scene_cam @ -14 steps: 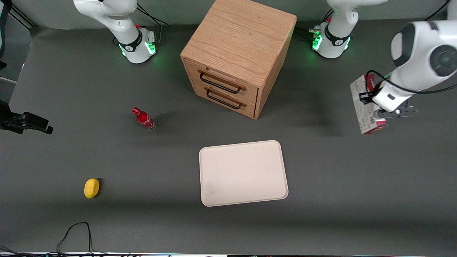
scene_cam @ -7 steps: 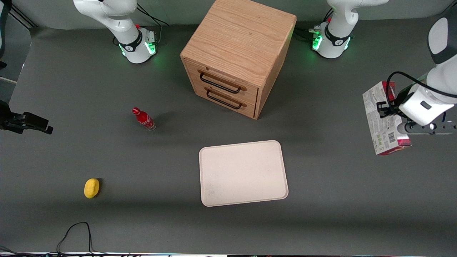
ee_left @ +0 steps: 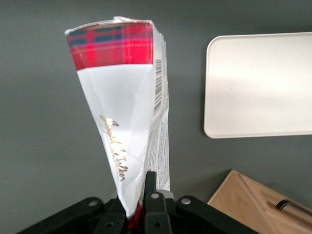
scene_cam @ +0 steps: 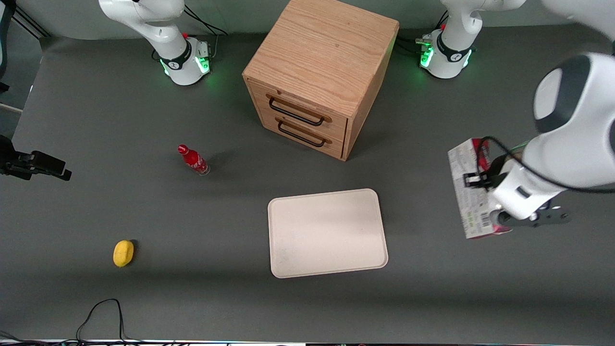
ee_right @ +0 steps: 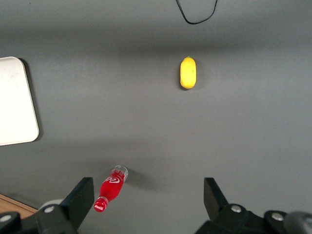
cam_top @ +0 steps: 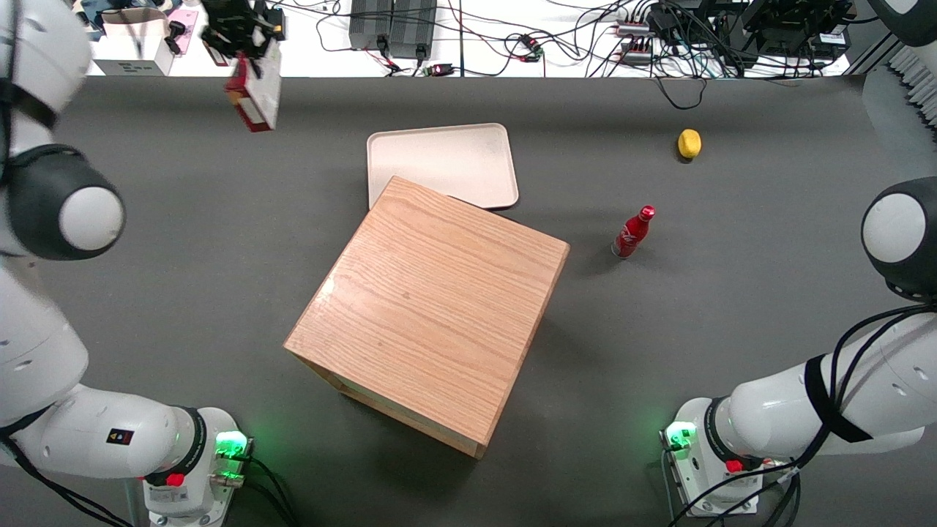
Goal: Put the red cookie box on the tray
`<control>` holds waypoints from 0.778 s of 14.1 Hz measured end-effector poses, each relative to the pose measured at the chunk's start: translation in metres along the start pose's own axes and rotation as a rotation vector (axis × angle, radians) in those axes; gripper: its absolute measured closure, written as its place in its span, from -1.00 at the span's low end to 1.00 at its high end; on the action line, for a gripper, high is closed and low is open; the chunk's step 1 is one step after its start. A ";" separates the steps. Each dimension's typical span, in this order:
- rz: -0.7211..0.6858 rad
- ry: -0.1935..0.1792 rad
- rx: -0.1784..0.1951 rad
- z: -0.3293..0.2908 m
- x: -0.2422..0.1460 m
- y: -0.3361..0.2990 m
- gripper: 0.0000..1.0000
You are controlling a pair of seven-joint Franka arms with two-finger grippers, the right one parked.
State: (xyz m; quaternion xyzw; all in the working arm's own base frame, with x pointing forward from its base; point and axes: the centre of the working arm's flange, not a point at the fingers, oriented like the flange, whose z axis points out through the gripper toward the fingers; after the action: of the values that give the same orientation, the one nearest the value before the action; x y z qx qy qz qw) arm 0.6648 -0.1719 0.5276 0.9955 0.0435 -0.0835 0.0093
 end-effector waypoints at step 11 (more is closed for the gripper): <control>-0.074 0.102 0.080 0.151 0.027 0.164 0.89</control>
State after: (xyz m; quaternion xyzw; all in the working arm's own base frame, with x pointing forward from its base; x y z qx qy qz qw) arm 0.6810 -0.3371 0.3762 0.9957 0.0774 -0.0346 -0.0360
